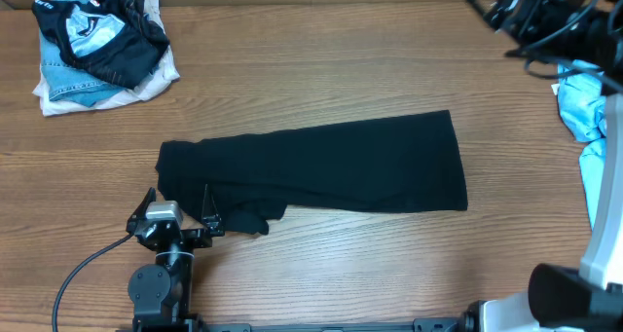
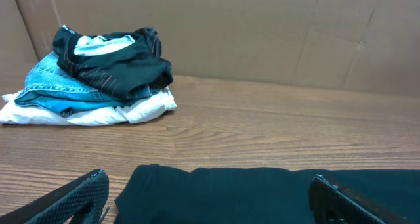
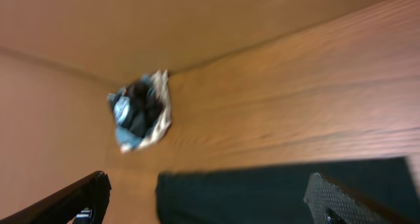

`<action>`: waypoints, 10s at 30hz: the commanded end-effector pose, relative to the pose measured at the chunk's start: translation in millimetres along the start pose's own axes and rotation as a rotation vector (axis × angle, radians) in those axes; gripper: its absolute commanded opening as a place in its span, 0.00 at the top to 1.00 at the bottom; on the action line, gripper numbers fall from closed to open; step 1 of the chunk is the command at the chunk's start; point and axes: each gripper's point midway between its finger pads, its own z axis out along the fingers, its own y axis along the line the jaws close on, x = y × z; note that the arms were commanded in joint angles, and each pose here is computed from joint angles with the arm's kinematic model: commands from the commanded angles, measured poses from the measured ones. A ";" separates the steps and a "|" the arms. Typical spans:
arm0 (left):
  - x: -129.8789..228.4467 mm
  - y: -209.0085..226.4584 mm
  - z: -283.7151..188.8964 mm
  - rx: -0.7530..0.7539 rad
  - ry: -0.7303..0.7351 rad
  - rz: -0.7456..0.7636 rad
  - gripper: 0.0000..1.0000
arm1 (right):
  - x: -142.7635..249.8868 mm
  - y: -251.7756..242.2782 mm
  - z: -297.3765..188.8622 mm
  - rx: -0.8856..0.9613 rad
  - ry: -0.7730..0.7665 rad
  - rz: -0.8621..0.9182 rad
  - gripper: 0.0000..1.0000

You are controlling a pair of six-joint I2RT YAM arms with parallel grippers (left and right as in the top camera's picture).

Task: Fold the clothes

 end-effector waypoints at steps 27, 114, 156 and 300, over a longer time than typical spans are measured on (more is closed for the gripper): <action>-0.4 0.0 -0.3 0.002 -0.006 0.008 0.00 | 130.5 -1.5 99.9 0.181 0.522 0.037 0.00; 41.7 -96.8 -6.4 0.088 1.280 -0.077 0.00 | 168.2 -73.5 167.4 0.417 0.462 0.091 0.00; 136.4 -81.8 -13.9 -0.435 1.516 -0.052 0.63 | 161.3 -81.0 167.4 0.460 0.427 0.070 0.00; 12.9 -65.8 61.7 -0.533 1.204 0.013 0.88 | 309.5 -282.7 78.3 1.016 0.589 0.711 0.41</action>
